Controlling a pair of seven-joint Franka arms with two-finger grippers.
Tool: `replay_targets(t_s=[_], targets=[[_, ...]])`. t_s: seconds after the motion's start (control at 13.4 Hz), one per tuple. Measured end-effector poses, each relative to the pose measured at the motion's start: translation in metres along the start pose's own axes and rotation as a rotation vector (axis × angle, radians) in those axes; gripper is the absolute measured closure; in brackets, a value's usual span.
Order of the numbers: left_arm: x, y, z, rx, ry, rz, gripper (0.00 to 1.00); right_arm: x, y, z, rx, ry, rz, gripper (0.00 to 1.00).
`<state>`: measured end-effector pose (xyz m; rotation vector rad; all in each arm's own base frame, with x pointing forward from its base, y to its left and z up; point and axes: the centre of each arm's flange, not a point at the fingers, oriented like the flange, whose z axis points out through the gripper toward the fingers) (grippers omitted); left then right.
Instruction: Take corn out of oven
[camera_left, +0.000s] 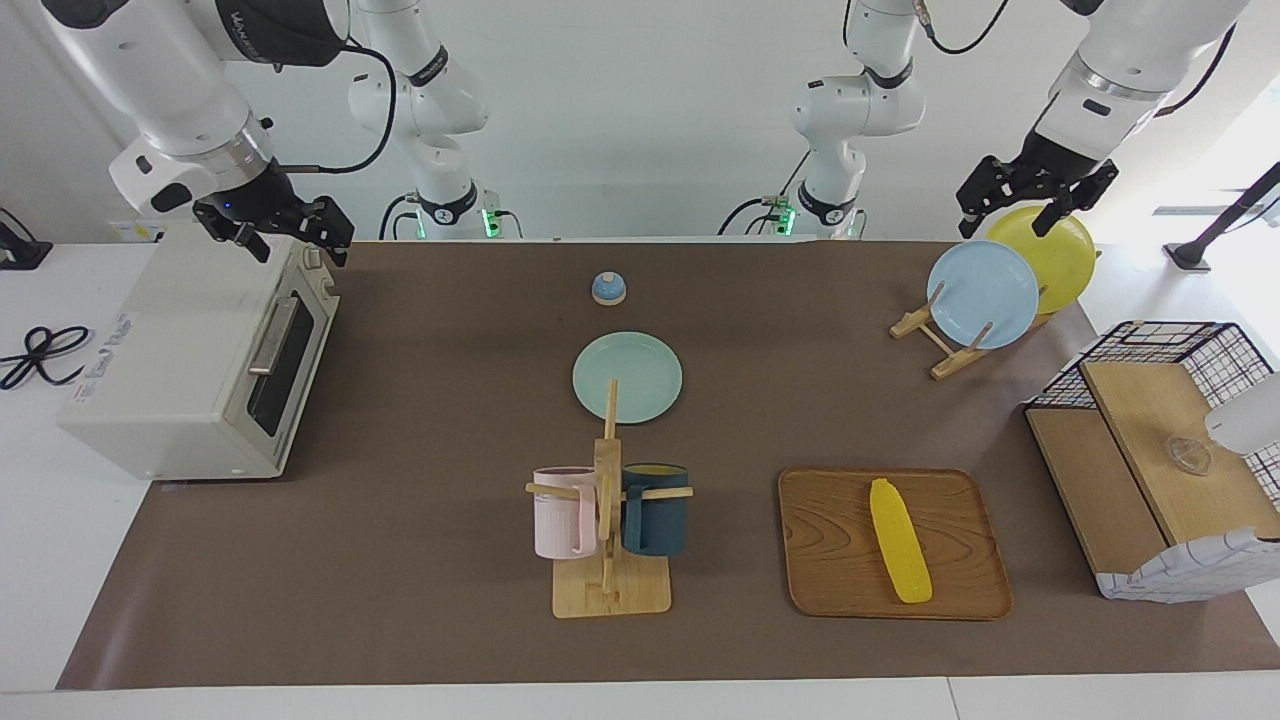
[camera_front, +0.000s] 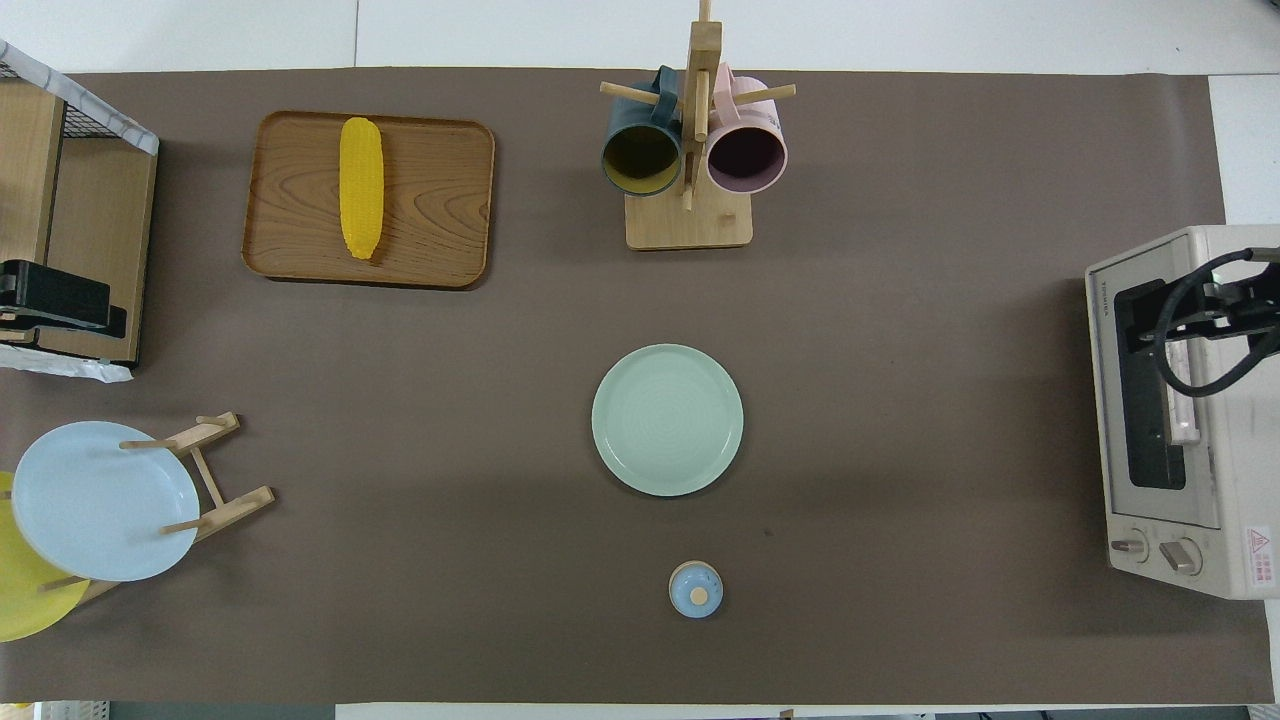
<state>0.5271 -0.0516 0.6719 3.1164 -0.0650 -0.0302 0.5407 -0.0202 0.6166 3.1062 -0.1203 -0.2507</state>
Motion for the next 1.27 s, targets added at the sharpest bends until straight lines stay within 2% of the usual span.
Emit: replay_targets(t_s=[0.3, 0.9, 1.27], targets=[[0.001, -0.001, 0.001, 0.0, 0.005, -0.001, 0.0, 0.0, 0.0, 0.0, 0.0, 0.0, -0.001, 0.0], [0.016, -0.003, 0.047, -0.001, -0.009, -0.007, 0.0, 0.0, -0.001, 0.0, 0.0, 0.0, -0.002, 0.0], [0.017, -0.004, 0.053, -0.001, -0.01, -0.009, 0.0, 0.0, -0.002, 0.0, 0.0, 0.0, -0.003, 0.0]])
